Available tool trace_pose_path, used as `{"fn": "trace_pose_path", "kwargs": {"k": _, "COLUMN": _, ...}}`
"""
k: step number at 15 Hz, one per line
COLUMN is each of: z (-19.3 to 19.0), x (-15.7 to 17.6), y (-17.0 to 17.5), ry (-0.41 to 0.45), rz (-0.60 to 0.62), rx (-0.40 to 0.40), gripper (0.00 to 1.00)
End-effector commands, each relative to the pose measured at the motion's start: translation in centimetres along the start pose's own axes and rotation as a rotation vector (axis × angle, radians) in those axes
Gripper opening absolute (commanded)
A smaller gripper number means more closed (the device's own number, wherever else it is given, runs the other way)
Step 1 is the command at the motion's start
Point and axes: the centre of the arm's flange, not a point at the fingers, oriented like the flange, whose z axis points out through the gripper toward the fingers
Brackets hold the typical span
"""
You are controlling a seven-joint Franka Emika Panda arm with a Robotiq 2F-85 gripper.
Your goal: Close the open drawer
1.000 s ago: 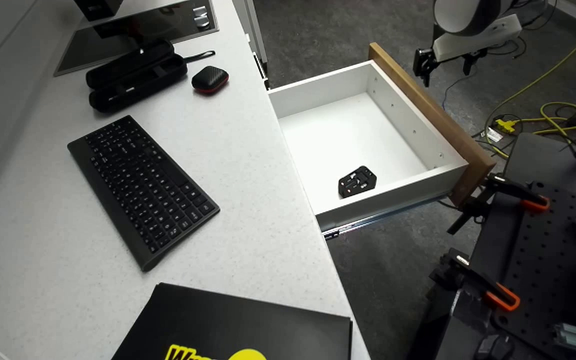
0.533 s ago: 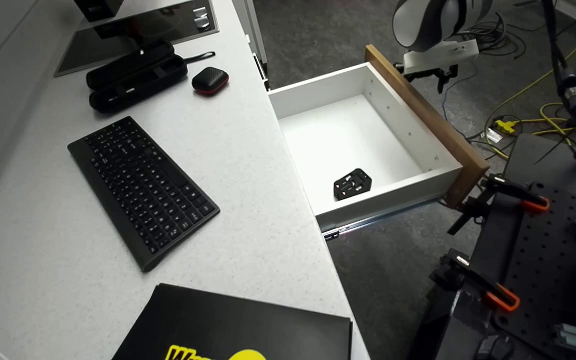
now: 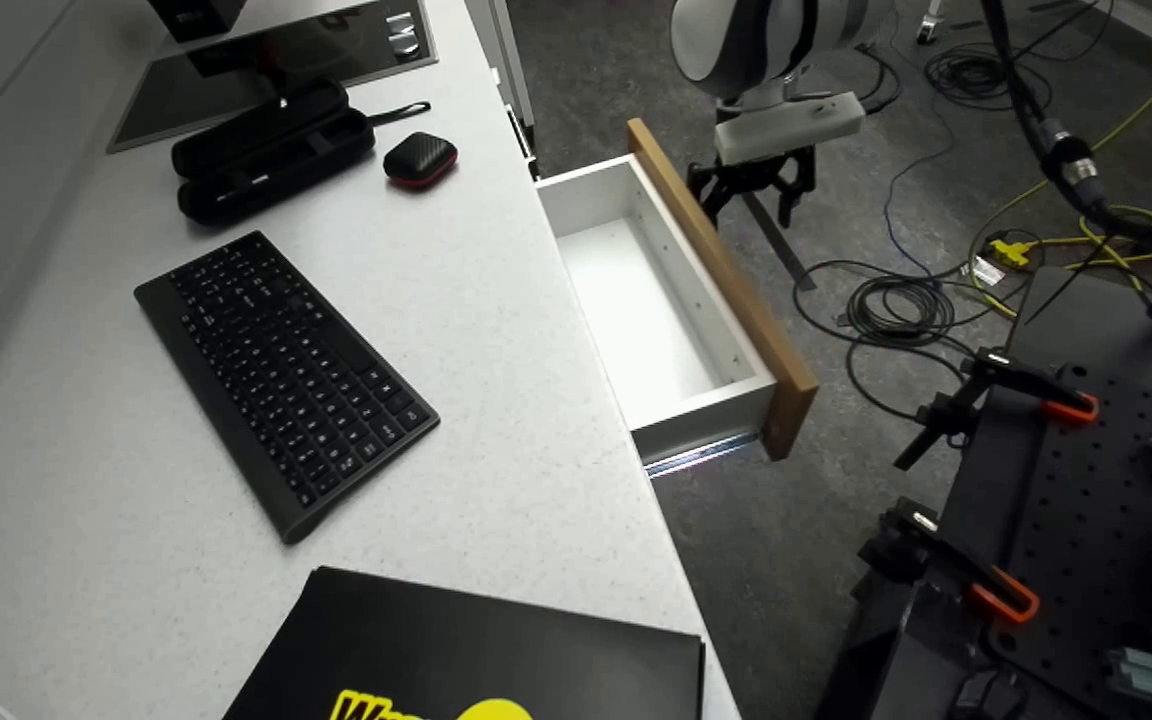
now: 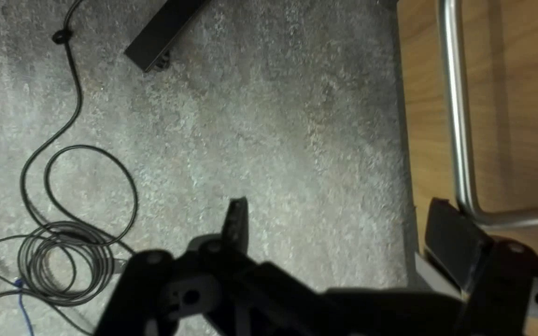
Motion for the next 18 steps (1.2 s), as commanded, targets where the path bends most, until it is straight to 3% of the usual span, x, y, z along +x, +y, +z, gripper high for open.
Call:
{"fn": "trace_pose_path", "kwargs": {"k": 1, "z": 1.0, "x": 0.1, "y": -6.9, "ry": -0.108, "rz": -0.086, "rx": -0.002, "gripper": 1.00}}
{"fn": "trace_pose_path", "kwargs": {"k": 5, "z": 1.3, "x": 0.2, "y": -12.1, "ry": -0.117, "rz": -0.121, "rx": -0.007, "gripper": 1.00}}
{"fn": "trace_pose_path", "kwargs": {"k": 6, "z": 0.9, "x": -1.7, "y": -9.6, "ry": -0.092, "rz": -0.133, "rx": -0.016, "gripper": 1.00}}
{"fn": "trace_pose_path", "kwargs": {"k": 12, "z": 0.9, "x": -1.2, "y": -10.9, "ry": -0.091, "rz": -0.146, "rx": -0.018, "gripper": 1.00}}
{"fn": "trace_pose_path", "kwargs": {"k": 18, "z": 1.6, "x": -1.3, "y": -15.3, "ry": -0.080, "rz": -0.148, "rx": 0.022, "gripper": 1.00}}
